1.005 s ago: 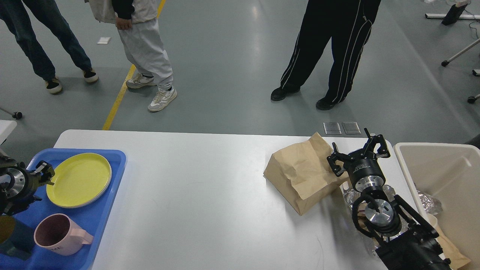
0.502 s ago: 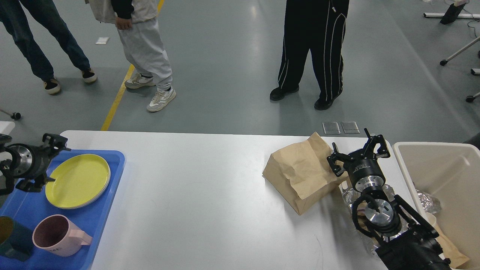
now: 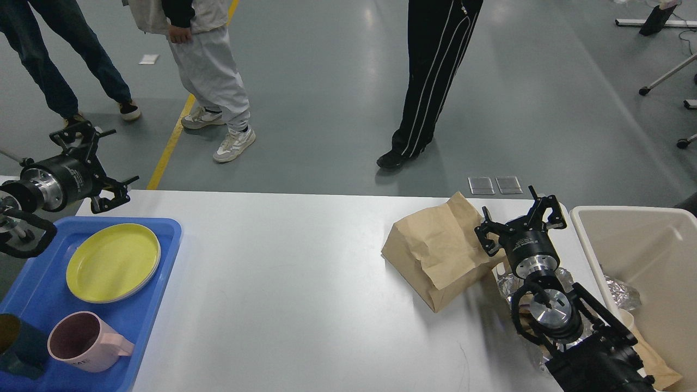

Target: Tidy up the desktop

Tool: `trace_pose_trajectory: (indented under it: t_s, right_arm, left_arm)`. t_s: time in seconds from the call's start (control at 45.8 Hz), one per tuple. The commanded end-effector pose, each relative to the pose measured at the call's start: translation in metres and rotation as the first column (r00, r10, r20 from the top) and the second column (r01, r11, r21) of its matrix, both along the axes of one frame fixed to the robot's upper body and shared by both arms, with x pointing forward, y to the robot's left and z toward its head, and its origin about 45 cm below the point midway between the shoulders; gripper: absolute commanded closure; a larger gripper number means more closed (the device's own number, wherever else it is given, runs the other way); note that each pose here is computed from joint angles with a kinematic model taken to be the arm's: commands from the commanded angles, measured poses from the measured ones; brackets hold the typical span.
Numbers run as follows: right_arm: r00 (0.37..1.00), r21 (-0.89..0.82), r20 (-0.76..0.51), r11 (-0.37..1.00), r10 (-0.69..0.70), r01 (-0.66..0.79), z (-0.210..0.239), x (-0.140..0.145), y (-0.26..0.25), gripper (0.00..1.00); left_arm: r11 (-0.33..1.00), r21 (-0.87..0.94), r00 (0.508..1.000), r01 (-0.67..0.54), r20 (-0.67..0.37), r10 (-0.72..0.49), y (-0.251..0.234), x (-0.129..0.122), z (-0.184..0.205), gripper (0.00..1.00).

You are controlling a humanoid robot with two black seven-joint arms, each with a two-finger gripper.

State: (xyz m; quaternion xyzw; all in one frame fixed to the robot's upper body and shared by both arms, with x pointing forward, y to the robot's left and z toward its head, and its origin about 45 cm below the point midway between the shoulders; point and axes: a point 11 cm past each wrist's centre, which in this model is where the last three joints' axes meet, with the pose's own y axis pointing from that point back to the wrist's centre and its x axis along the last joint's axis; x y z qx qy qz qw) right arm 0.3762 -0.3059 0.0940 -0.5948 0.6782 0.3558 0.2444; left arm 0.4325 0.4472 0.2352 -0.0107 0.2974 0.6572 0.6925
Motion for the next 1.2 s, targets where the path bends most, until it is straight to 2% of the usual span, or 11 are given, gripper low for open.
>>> trace_pose_trajectory:
  t_s: [0.0, 0.109, 0.24, 0.306, 0.502, 0.655, 0.961, 1.092, 1.179]
  right_arm:
    - [1.000, 0.000, 0.000, 1.000, 0.000, 0.000, 0.000, 0.000, 0.000, 0.00]
    - [1.000, 0.000, 0.000, 1.000, 0.000, 0.000, 0.000, 0.000, 0.000, 0.00]
    - [1.000, 0.000, 0.000, 1.000, 0.000, 0.000, 0.000, 0.000, 0.000, 0.00]
    - [1.000, -0.001, 0.000, 1.000, -0.001, 0.001, 0.000, 0.000, -0.001, 0.00]
    - [1.000, 0.000, 0.000, 1.000, 0.000, 0.000, 0.000, 0.000, 0.000, 0.00]
    - [1.000, -0.001, 0.000, 1.000, 0.000, 0.000, 0.000, 0.000, -0.001, 0.00]
    - [1.000, -0.001, -0.001, 1.000, 0.001, -0.001, 0.000, 0.000, 0.000, 0.00]
    - [1.000, -0.001, 0.000, 1.000, 0.000, 0.000, 0.000, 0.000, -0.001, 0.00]
    - [1.000, 0.000, 0.000, 1.000, 0.000, 0.000, 0.000, 0.000, 0.000, 0.00]
  left_arm:
    - [0.998, -0.056, 0.990, -0.031, 0.134, 0.038, -0.017, 0.009, -0.001, 0.04]
    - [0.985, -0.158, 0.968, -0.070, 0.226, 0.105, -0.035, 0.011, -0.008, 0.04]
    - [0.946, -0.290, 0.915, -0.145, 0.325, 0.240, -0.049, 0.009, -0.018, 0.04]
    - [0.948, -0.296, 0.919, -0.121, 0.327, 0.220, -0.066, 0.001, -0.032, 0.04]
    - [0.943, -0.319, 0.904, -0.095, 0.369, 0.216, -0.096, -0.023, -0.044, 0.04]
    - [0.911, -0.383, 0.880, -0.150, 0.369, 0.300, -0.086, -0.031, -0.047, 0.04]
    - [0.887, -0.437, 0.866, -0.149, 0.375, 0.330, -0.110, -0.031, -0.056, 0.04]
    - [0.875, -0.458, 0.862, -0.155, 0.370, 0.347, -0.103, -0.027, -0.049, 0.04]
    - [0.856, -0.492, 0.879, -0.155, 0.326, 0.347, -0.100, -0.027, -0.052, 0.04]
